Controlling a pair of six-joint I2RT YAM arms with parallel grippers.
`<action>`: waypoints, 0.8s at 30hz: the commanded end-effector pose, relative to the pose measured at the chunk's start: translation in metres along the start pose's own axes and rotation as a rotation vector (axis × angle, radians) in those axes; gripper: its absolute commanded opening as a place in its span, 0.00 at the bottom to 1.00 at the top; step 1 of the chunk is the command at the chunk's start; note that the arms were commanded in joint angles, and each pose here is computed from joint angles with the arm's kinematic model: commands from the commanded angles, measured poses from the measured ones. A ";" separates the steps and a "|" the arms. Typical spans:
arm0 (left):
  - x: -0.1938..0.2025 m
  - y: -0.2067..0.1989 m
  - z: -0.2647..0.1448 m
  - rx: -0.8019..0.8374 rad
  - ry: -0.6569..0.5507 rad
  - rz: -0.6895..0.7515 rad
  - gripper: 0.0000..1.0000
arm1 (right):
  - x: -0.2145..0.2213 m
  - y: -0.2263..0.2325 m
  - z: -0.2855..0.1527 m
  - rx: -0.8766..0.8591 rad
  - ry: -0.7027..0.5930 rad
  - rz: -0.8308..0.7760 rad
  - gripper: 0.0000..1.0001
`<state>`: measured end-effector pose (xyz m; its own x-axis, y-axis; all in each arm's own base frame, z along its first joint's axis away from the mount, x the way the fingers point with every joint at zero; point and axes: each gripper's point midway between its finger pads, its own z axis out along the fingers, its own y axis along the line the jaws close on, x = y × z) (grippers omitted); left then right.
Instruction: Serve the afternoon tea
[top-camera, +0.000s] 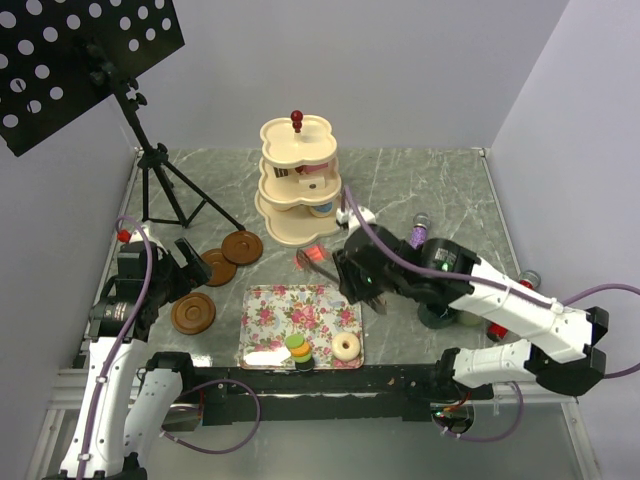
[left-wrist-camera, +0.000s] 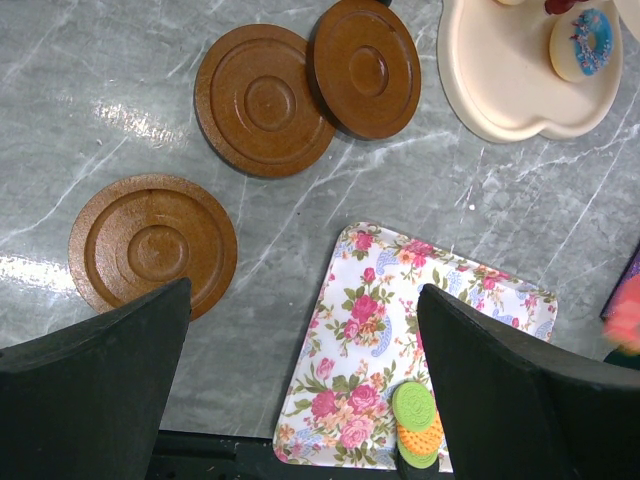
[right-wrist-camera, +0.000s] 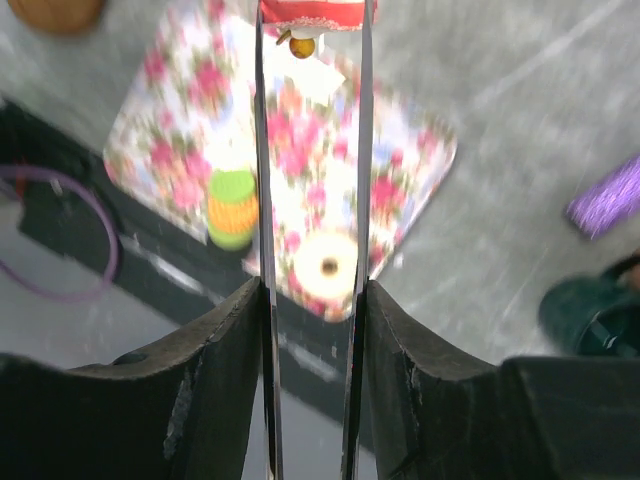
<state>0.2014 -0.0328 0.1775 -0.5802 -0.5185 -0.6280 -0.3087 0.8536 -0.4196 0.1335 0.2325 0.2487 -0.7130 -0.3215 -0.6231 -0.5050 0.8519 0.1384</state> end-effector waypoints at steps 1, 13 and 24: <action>-0.004 -0.002 0.000 0.014 -0.015 0.003 1.00 | -0.069 0.000 -0.006 -0.003 -0.168 -0.050 0.33; -0.003 -0.001 0.001 0.005 -0.014 -0.001 1.00 | -0.185 -0.012 0.030 0.034 -0.287 -0.101 0.32; -0.002 0.000 0.004 -0.002 0.004 0.003 1.00 | -0.218 -0.024 0.066 0.050 -0.262 -0.099 0.32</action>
<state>0.2016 -0.0327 0.1767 -0.5827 -0.5188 -0.6256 -0.3113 0.8535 -0.4178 0.3159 0.3040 0.3012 -0.5717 -0.3331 -0.7498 -0.5305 0.8472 0.0280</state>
